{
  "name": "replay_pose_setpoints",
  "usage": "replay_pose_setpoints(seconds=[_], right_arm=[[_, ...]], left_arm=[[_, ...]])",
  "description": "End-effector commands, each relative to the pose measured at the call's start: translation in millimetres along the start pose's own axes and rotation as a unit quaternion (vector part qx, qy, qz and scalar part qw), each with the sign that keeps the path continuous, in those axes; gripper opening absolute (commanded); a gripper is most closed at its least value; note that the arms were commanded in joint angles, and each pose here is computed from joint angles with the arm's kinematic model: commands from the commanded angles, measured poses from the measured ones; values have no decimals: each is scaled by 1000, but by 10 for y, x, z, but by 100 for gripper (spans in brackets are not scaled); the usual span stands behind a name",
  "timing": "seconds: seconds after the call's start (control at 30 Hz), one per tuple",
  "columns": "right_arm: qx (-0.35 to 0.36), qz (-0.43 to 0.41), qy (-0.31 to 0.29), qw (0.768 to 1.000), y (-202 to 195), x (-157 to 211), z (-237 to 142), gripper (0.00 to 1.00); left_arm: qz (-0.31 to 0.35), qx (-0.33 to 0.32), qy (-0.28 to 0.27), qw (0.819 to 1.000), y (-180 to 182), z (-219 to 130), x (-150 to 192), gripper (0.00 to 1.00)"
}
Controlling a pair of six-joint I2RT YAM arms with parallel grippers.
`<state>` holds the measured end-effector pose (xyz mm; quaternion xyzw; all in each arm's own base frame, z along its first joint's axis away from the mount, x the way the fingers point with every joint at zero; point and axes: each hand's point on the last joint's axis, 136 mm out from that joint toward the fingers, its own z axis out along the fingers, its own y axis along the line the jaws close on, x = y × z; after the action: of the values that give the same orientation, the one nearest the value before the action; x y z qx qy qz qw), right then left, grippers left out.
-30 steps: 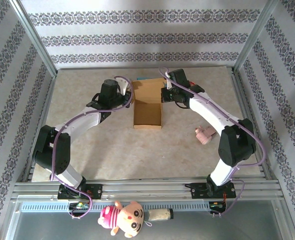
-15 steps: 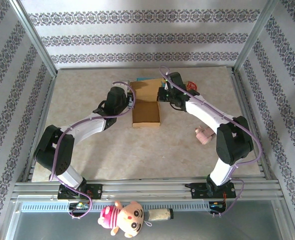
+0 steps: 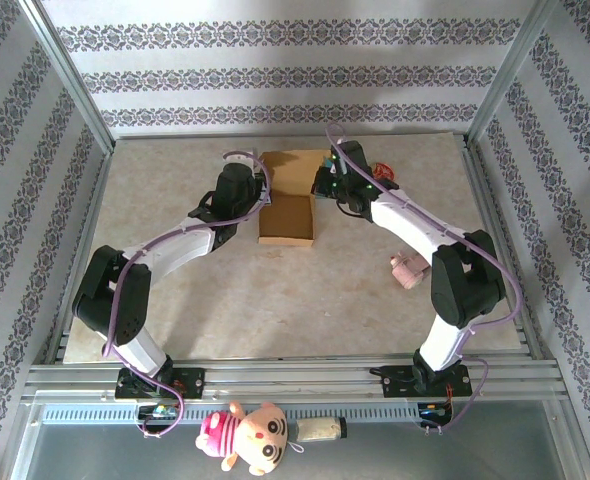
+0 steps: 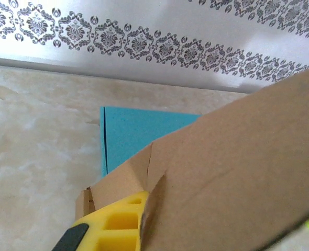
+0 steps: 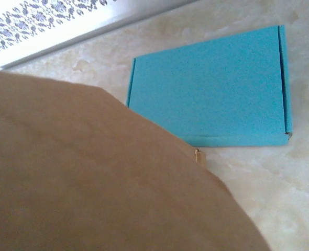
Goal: Fold the paper box
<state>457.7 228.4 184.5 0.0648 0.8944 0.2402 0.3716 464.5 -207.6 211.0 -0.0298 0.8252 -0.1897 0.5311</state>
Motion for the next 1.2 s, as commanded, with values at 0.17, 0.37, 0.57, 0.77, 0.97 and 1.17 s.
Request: replay_pose_setpoints(seconds=[0.17,0.37,0.57,0.77,0.97,1.17], right_arm=[[-38,16,-7,999,238,-102,48,5],[-10,-55,-30,998,205,45,127,1],[0,-73,-33,997,115,190,216,1],[10,-88,-26,996,58,338,278,0],[26,-102,-15,994,-46,467,327,0],[35,-111,-6,993,-95,571,338,0]], left_arm=[[-18,-4,14,1000,-5,48,108,0],[-25,-20,33,999,87,52,260,0],[-30,-10,42,999,104,32,404,0],[-46,-5,46,998,155,3,551,0],[-56,2,52,997,187,-12,688,0],[-67,7,57,996,213,-46,787,0]])
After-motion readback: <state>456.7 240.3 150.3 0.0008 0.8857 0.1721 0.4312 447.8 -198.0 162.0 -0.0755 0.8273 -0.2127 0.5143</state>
